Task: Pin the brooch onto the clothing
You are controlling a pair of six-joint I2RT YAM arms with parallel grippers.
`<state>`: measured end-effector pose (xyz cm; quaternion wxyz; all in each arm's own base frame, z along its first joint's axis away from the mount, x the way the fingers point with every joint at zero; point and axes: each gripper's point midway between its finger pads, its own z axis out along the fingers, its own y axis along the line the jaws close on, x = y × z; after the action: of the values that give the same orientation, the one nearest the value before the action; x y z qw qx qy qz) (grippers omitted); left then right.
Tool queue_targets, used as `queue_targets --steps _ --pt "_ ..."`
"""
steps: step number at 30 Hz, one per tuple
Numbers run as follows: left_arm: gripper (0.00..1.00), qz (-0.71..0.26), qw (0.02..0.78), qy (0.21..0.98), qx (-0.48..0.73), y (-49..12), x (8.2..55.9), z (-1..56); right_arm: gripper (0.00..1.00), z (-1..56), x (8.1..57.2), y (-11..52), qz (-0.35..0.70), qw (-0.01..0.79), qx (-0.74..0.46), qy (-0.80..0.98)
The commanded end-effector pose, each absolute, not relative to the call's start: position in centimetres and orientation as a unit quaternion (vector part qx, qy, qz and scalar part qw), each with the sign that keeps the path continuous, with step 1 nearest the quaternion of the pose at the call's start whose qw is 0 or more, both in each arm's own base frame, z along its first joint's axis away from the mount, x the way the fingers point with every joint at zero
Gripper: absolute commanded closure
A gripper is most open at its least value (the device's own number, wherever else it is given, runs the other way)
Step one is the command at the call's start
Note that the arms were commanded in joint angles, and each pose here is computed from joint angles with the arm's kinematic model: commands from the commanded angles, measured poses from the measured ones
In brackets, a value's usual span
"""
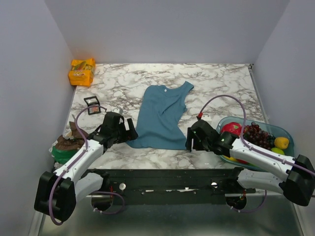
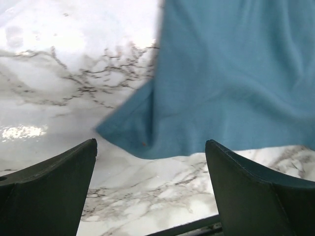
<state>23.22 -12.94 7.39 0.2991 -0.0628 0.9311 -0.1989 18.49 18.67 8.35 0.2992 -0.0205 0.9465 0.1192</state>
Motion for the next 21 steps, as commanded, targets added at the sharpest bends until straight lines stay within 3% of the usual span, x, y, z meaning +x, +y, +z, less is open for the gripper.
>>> queue_targets --steps 1,7,10,11,21 --pt "0.01 -0.168 0.333 0.921 -0.11 -11.3 24.8 6.5 0.26 8.8 18.9 20.7 0.185 0.304 -0.017 0.934" --pt "0.1 -0.118 0.314 0.936 -0.109 -10.0 25.0 4.2 0.3 7.7 18.5 20.9 0.182 0.289 -0.024 0.939" --pt "0.18 -0.1 0.31 0.939 -0.11 -9.4 25.0 3.4 0.3 7.1 18.4 20.9 0.184 0.285 -0.021 0.94" --pt "0.27 -0.094 0.305 0.942 -0.108 -9.3 24.9 3.1 0.31 6.8 18.2 20.8 0.185 0.282 -0.022 0.941" --pt "0.47 -0.091 0.284 0.949 -0.105 -9.3 24.2 1.4 0.33 7.0 18.0 21.4 0.204 0.281 -0.02 0.938"
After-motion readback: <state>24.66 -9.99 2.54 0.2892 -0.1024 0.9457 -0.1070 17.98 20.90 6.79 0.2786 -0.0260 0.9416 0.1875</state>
